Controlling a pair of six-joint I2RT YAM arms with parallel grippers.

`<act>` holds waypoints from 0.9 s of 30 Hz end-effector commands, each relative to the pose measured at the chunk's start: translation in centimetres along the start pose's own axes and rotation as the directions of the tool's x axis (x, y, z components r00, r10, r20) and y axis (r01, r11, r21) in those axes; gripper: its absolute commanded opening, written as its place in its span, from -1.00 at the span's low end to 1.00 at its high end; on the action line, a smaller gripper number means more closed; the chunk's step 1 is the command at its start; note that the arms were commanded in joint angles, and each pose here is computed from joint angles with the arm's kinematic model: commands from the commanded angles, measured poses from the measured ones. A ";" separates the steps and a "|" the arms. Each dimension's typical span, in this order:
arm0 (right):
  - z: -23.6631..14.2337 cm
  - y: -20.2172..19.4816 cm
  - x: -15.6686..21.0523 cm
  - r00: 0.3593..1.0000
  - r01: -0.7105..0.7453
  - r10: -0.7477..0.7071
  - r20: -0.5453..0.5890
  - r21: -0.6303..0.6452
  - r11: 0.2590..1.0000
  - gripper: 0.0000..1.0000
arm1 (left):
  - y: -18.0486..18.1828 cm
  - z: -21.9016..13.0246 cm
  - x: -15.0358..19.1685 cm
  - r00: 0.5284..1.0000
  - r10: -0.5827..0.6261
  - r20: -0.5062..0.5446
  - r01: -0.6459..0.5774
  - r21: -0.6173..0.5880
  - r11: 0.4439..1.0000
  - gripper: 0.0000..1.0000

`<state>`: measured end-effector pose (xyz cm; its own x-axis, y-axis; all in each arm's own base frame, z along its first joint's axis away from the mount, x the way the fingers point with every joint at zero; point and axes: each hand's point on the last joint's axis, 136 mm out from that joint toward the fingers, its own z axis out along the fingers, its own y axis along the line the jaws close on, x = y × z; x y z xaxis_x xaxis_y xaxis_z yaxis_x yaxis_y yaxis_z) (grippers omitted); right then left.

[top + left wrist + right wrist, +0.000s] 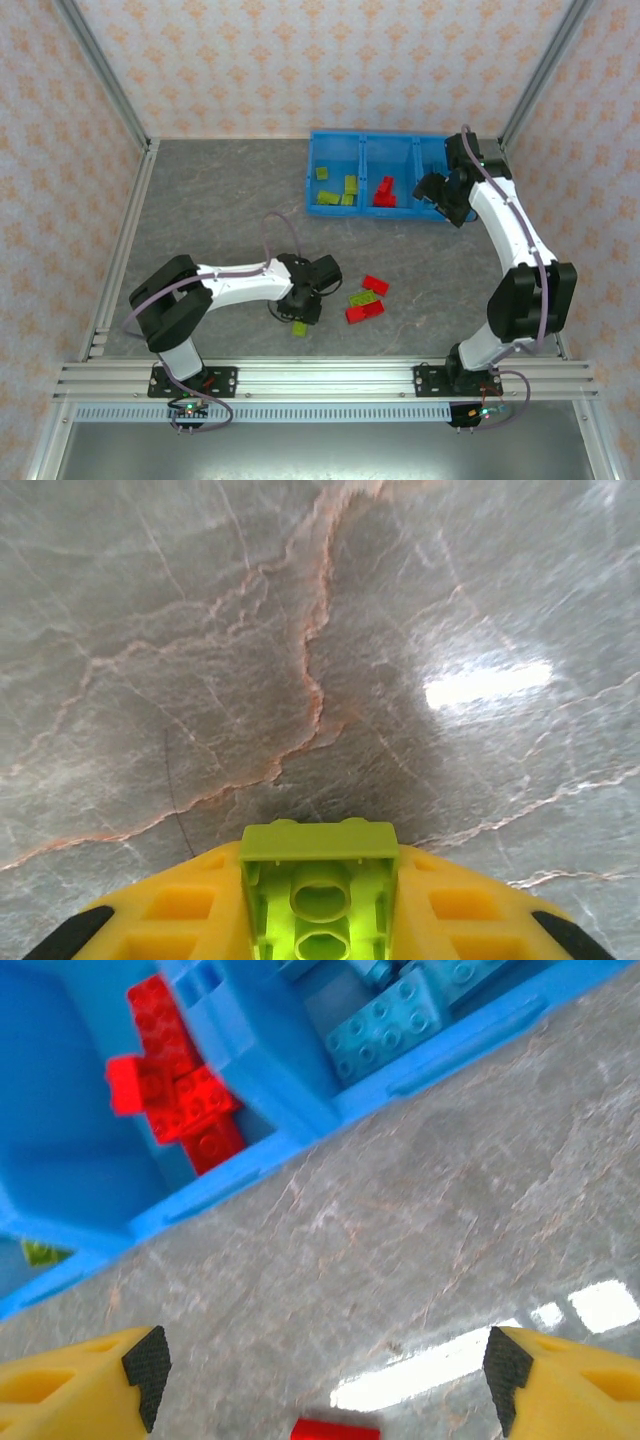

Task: Sort the legos into containers by color

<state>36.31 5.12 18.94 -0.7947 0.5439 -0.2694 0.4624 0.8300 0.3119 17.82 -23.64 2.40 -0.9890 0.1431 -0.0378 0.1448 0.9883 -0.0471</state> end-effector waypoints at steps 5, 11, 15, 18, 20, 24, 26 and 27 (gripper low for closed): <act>-2.7 1.9 8.8 0.979 0.118 -0.138 -0.147 -0.138 0.983 0.68 | -1.0 -10.1 -9.9 0.949 -0.019 0.315 -0.011 0.095 0.995 -0.46; -3.2 3.0 13.1 0.969 0.154 -0.181 -0.171 -0.158 0.975 0.73 | 0.0 -15.1 -19.4 0.863 -0.098 0.496 0.044 0.120 0.992 -0.46; -3.3 2.6 13.0 0.977 0.139 -0.160 -0.139 -0.147 0.979 0.76 | -0.3 -18.1 -25.8 0.782 -0.113 0.613 0.058 0.109 0.992 -0.45; -3.4 2.2 12.7 0.980 0.139 -0.155 -0.127 -0.122 0.983 0.77 | -0.3 -18.1 -30.3 0.752 -0.069 0.655 0.051 0.047 0.998 -0.44; -3.4 1.5 12.3 0.985 0.133 -0.141 -0.098 -0.088 0.987 0.83 | 0.2 -17.7 -33.1 0.734 -0.039 0.678 0.061 -0.009 0.998 -0.42; -3.8 0.9 11.9 0.993 0.102 -0.107 -0.041 -0.094 0.990 0.99 | 1.4 -15.9 -36.9 0.739 -0.042 0.672 0.096 -0.044 0.994 -0.37; -3.8 1.0 11.9 0.995 0.088 -0.092 -0.032 -0.115 0.990 0.98 | 1.4 -15.0 -38.1 0.743 -0.062 0.667 0.103 -0.022 0.994 -0.34; -3.6 0.9 12.0 0.996 0.082 -0.086 -0.033 -0.114 0.990 0.98 | 1.4 -14.7 -38.6 0.739 -0.066 0.671 0.099 -0.012 0.995 -0.31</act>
<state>25.39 12.60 18.96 -0.8781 0.4230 -0.2236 0.3205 0.8671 0.3814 55.21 -28.94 18.13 -0.7147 -0.0185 -0.6992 0.0658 0.9934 -0.0935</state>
